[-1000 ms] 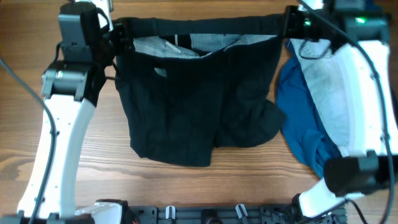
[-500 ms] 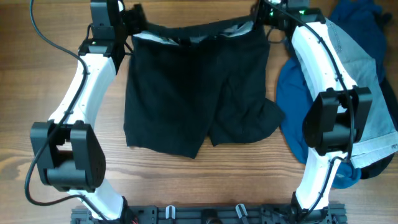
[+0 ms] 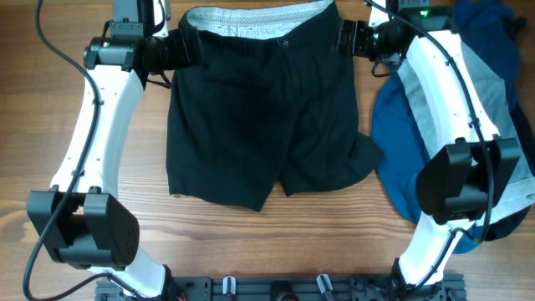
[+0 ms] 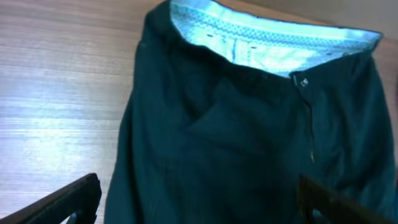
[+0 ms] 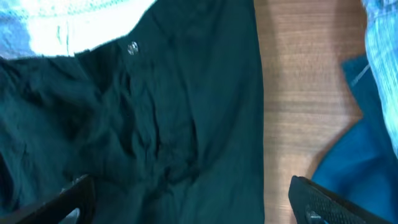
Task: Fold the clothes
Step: 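Lower the black shorts flat and release both grippers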
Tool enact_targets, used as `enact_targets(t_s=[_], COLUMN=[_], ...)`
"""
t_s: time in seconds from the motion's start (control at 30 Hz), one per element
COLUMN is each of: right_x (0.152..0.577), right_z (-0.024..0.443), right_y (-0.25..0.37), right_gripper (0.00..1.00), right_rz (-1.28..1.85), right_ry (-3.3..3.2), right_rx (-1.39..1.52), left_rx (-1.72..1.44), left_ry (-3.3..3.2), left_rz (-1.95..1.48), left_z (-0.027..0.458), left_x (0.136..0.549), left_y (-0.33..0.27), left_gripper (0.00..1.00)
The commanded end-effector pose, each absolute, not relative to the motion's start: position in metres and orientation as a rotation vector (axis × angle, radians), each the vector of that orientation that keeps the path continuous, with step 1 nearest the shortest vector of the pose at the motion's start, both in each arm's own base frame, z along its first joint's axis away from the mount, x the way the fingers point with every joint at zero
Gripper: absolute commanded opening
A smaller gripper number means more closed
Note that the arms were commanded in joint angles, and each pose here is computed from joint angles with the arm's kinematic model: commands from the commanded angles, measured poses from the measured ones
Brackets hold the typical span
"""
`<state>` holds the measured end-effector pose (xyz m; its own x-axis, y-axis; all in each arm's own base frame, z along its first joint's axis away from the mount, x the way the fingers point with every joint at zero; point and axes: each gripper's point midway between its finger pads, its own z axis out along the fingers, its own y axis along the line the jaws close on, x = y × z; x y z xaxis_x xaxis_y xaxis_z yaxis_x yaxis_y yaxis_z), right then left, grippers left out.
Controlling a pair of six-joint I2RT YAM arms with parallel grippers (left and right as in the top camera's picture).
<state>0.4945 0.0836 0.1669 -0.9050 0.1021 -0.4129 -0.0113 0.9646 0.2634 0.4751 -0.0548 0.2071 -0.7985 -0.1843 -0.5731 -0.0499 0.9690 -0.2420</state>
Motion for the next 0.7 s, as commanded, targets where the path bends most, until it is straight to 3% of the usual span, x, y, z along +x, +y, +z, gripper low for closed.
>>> enact_targets(t_s=[0.0,0.17,0.33,0.67], right_x=[0.493,0.483,0.475,0.466], right_z=[0.178,0.175,0.171,0.167], right_y=[0.086,0.09,0.089,0.088], right_gripper=[1.0,1.0,1.0,0.99], right_rz=[0.394,0.422,0.423,0.423], right_ry=[2.656,2.691,2.731,2.771], right_rx=[0.002,-0.031,-0.024,-0.017], left_rx=[0.037,0.503,0.71,0.722], left_ry=[2.406,2.234,2.177,2.222], left_rz=[-0.307,-0.128,0.078,0.125], left_z=[0.212,0.177,0.146,0.09], left_x=[0.495,0.543,0.564,0.595], left_y=[-0.076,-0.135,-0.174,-0.18], left_gripper=[1.0,1.0,1.0,1.0])
